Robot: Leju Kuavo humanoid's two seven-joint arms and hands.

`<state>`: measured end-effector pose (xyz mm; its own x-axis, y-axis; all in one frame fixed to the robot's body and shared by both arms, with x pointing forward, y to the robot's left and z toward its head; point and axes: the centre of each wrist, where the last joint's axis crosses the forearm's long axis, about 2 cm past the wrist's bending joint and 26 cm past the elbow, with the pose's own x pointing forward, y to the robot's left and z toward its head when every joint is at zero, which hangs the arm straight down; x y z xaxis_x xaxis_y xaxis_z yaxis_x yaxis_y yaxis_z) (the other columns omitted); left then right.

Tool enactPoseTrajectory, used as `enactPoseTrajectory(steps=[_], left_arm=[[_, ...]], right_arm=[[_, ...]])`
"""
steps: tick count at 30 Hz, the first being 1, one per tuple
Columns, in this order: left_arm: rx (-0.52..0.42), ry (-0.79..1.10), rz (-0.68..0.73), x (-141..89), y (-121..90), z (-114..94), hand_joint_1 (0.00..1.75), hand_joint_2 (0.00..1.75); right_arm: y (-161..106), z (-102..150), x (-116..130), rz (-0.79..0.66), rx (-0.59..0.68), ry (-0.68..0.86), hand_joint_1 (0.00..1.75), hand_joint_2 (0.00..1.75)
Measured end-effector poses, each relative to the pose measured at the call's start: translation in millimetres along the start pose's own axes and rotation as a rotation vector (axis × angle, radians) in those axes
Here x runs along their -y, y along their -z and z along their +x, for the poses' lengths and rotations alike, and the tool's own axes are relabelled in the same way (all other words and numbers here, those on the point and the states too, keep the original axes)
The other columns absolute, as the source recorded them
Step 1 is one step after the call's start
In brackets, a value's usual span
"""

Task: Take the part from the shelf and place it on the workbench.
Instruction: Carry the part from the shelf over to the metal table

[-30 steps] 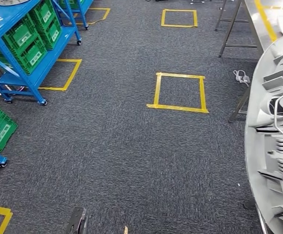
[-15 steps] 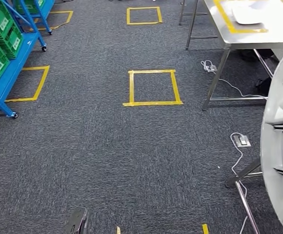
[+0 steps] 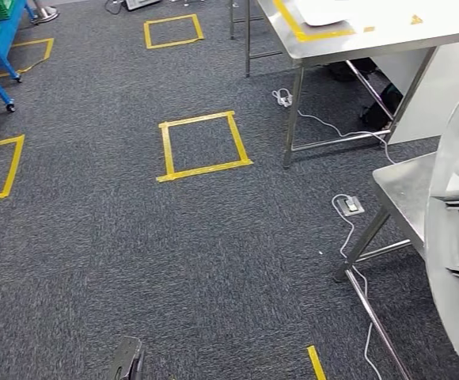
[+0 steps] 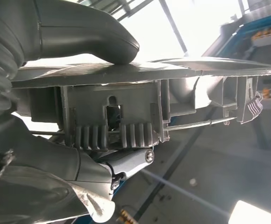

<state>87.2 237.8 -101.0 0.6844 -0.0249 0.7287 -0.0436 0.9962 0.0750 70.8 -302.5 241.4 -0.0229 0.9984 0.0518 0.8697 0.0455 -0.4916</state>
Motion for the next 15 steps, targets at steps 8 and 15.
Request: enactPoseTrajectory(steps=[8,15], left_arm=[[0.006,0.005,-0.002,3,1,2,0.0,0.0],[0.002,0.015,0.007,5,-1,0,0.0,0.0]], right_arm=[[-3,-2,3,0.017,-0.057,-0.01,1.75,1.75],[-11,-4,5,0.066,-0.112,-0.032,1.75,1.75]])
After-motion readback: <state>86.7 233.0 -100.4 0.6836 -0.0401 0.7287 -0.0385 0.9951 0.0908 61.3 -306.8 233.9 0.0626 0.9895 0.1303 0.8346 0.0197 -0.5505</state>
